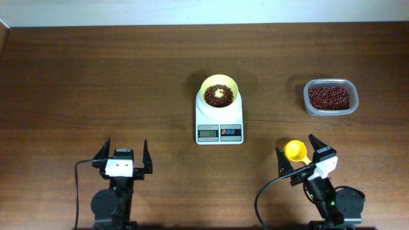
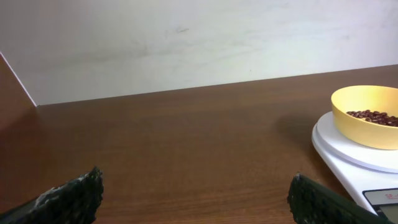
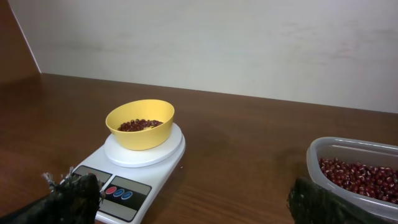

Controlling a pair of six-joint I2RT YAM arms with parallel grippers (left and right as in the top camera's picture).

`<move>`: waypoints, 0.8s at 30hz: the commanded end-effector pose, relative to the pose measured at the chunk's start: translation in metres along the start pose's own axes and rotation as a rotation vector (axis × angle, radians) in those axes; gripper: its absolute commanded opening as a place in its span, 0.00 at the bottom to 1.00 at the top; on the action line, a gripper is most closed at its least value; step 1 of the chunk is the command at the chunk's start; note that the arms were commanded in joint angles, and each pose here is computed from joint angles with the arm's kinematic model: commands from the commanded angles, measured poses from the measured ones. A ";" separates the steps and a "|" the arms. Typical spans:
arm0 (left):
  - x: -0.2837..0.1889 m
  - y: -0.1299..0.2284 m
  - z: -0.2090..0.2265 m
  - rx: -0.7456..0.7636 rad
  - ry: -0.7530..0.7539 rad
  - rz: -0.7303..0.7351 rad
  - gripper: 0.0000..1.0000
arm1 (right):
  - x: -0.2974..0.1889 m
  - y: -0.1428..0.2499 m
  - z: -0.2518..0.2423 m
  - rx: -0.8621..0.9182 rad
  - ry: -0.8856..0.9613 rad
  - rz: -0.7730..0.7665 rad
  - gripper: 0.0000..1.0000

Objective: Scoop item into bowl and weigh 50g on scale

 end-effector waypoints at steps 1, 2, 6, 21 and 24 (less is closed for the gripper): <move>0.001 0.004 0.000 -0.060 -0.002 0.006 0.99 | 0.000 0.002 0.001 0.004 -0.002 0.002 0.99; 0.001 0.003 -0.002 -0.063 0.007 0.004 0.99 | 0.000 0.002 0.001 0.004 -0.002 0.002 0.99; 0.001 0.004 -0.004 -0.055 0.014 0.007 0.99 | 0.000 0.002 0.001 0.004 -0.002 0.002 0.99; 0.001 0.004 -0.004 -0.055 0.014 0.006 0.99 | 0.000 0.002 0.001 0.004 -0.002 0.002 0.99; 0.001 0.004 -0.004 -0.055 0.014 0.006 0.99 | 0.000 0.002 0.001 0.004 -0.002 0.002 0.99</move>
Point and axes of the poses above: each gripper's point midway between its finger pads, its own x axis out along the fingers, its own z axis along the line the jaws close on, y = z × x, the point moved 6 cm from there along -x, back along the fingers, and after that the axes turned 7 degrees about -x, right-handed, at the moved point
